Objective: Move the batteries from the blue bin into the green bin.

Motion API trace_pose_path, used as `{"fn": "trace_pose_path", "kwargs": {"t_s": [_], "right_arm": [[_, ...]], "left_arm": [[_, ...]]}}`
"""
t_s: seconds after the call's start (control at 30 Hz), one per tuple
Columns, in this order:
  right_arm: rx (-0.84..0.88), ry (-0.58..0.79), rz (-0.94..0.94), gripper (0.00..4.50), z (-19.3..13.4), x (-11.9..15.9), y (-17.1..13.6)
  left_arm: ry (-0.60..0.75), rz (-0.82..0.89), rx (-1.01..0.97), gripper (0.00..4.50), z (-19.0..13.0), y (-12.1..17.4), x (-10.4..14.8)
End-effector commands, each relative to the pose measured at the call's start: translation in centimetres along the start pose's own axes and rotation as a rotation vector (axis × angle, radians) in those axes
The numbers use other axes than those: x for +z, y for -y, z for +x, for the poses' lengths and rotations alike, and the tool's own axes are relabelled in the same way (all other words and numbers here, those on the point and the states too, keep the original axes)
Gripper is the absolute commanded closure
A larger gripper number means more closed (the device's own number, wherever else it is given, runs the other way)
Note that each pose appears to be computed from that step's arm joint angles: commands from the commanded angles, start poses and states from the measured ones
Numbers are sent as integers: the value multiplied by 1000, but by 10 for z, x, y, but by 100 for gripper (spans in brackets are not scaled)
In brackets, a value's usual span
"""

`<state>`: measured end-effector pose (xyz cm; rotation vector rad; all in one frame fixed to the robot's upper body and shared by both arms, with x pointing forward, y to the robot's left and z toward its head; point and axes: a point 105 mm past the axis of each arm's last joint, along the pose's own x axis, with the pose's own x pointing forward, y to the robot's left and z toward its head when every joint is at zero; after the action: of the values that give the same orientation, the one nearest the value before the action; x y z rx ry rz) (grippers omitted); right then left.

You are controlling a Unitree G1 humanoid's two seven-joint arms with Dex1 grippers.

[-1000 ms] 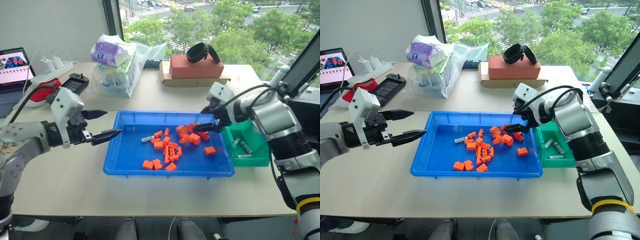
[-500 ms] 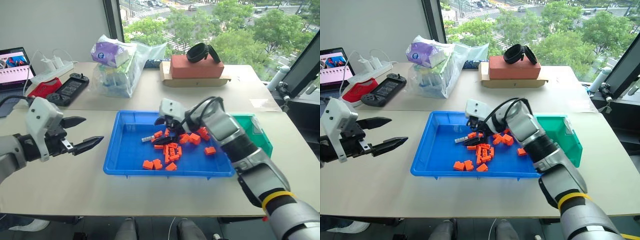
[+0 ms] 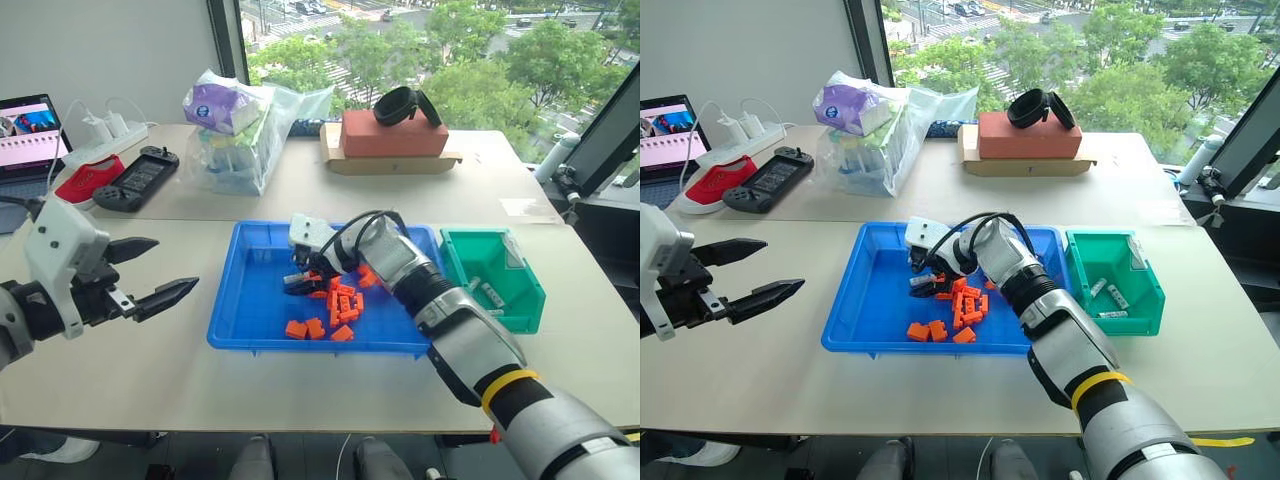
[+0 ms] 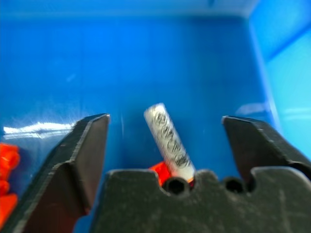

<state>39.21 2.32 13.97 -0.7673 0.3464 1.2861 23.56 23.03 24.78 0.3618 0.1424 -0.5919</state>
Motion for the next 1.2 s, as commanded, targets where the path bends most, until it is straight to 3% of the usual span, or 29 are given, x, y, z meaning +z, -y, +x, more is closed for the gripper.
{"fn": "trace_pose_path", "kwargs": {"t_s": [0.03, 0.27, 0.47, 0.63, 0.77, 0.87, 1.03, 1.2], "right_arm": [[-9, -13, -69, 185, -2, 6, 3], [45, 26, -109, 414, -14, 19, -7], [57, 189, -57, 420, -50, 44, -9], [-34, 313, 23, 420, -116, 55, 4], [-183, 340, 97, 420, -171, 44, 20], [-421, 314, 208, 420, -234, 15, 46], [-702, 210, 391, 420, -302, -39, 61], [-802, 80, 502, 420, -317, -83, 59]], "left_arm": [[20, 37, 19, 0, -2, 1, 8], [26, 47, -19, 0, 9, 3, 9], [51, 32, -65, 0, 21, 2, 10], [87, 28, -153, 0, 44, 3, 11], [130, 43, -217, 0, 63, 2, 19], [158, 50, -272, 0, 78, 3, 23], [179, 62, -324, 0, 92, 3, 26], [186, 72, -352, 0, 100, 5, 28]]}}
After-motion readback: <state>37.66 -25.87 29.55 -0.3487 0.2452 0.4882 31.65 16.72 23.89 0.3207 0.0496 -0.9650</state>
